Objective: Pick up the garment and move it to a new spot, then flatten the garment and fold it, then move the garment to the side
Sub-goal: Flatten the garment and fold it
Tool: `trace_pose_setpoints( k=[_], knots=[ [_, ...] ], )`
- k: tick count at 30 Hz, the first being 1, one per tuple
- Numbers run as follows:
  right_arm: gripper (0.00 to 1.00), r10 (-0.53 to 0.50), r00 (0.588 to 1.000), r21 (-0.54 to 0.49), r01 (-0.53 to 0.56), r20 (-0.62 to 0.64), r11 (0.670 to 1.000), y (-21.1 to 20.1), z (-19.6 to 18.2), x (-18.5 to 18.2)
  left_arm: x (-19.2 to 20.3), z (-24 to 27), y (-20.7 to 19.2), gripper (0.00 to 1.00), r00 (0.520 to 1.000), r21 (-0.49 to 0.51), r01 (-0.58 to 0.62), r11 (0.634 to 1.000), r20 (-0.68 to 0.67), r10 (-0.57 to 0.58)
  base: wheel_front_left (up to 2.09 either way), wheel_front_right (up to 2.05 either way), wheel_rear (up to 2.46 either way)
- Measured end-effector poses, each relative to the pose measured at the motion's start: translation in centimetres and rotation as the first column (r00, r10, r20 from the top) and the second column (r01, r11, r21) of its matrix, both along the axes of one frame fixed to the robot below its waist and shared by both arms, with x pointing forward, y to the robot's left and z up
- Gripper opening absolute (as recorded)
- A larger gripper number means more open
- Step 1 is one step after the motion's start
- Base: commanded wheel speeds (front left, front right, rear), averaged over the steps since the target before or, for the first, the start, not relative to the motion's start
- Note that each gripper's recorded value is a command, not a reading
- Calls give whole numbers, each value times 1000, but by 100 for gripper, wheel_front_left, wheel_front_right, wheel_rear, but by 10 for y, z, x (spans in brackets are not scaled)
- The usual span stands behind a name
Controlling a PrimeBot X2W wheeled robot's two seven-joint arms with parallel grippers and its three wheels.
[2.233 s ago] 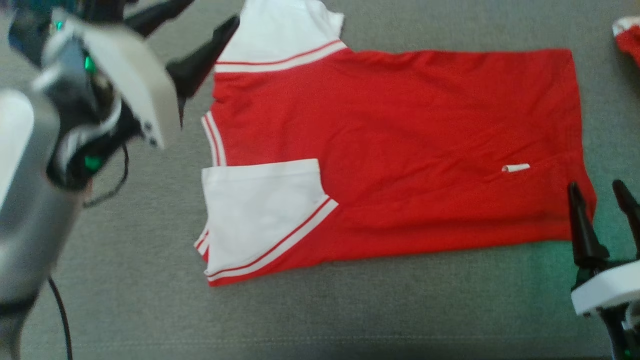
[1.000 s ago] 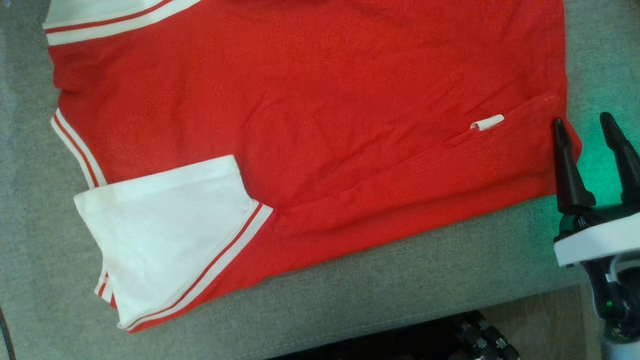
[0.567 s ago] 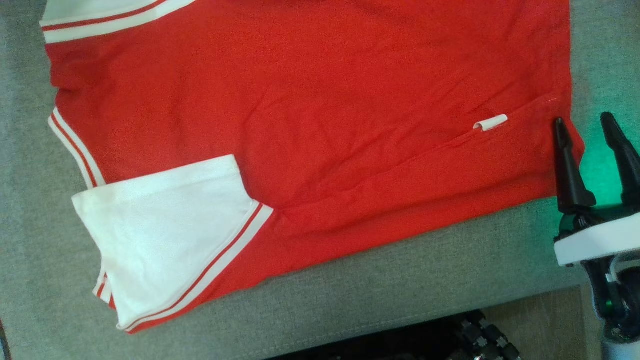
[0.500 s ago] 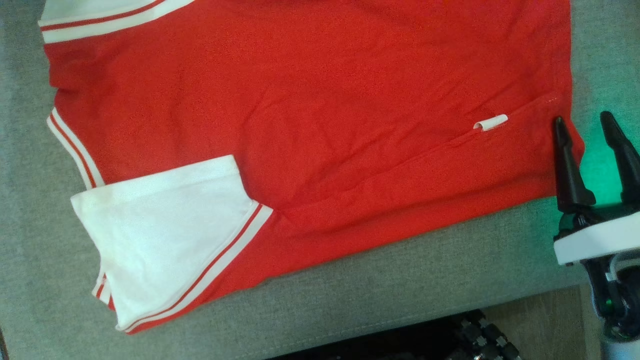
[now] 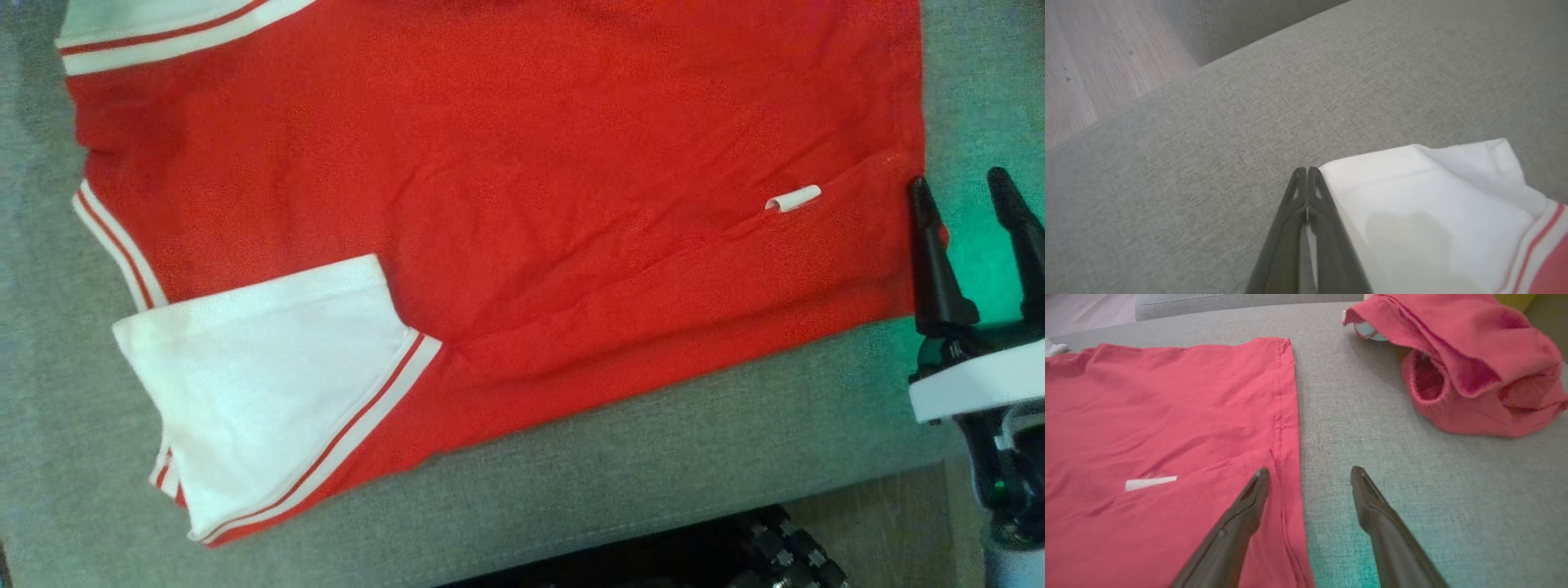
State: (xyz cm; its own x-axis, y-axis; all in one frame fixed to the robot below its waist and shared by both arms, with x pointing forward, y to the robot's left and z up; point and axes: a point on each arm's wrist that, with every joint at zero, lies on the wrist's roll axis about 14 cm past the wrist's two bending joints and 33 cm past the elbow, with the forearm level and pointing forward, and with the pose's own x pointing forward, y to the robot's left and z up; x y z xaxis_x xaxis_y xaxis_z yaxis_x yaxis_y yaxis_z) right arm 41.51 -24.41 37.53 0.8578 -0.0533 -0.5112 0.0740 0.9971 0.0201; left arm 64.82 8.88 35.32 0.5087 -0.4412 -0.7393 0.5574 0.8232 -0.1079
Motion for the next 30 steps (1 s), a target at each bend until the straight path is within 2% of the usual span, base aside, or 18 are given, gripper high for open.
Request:
trace_pose_setpoints(
  k=[8,16,20,22,27,30],
  knots=[
    [100,60,994,-27,-58,87,998,6,32,34,-8,39,-7,0,994,-67,36,997,107,-29,0,0,0],
    [100,138,987,24,-140,82,990,32,54,72,-22,78,-5,0,979,-81,75,994,196,-58,0,0,0],
    [100,184,983,21,-184,10,983,39,56,100,-31,93,-1,0,972,-80,92,992,224,-72,0,0,0],
    [100,195,979,-4,-195,-64,981,36,50,110,-36,96,-1,0,970,-83,101,991,228,-80,0,0,0],
    [100,174,950,-45,-191,-258,981,22,21,113,-48,94,-2,0,969,-82,129,988,220,-109,0,0,0],
    [100,162,938,-32,-180,-305,983,21,8,115,-55,89,-4,0,969,-79,148,986,209,-129,0,0,0]
  ],
)
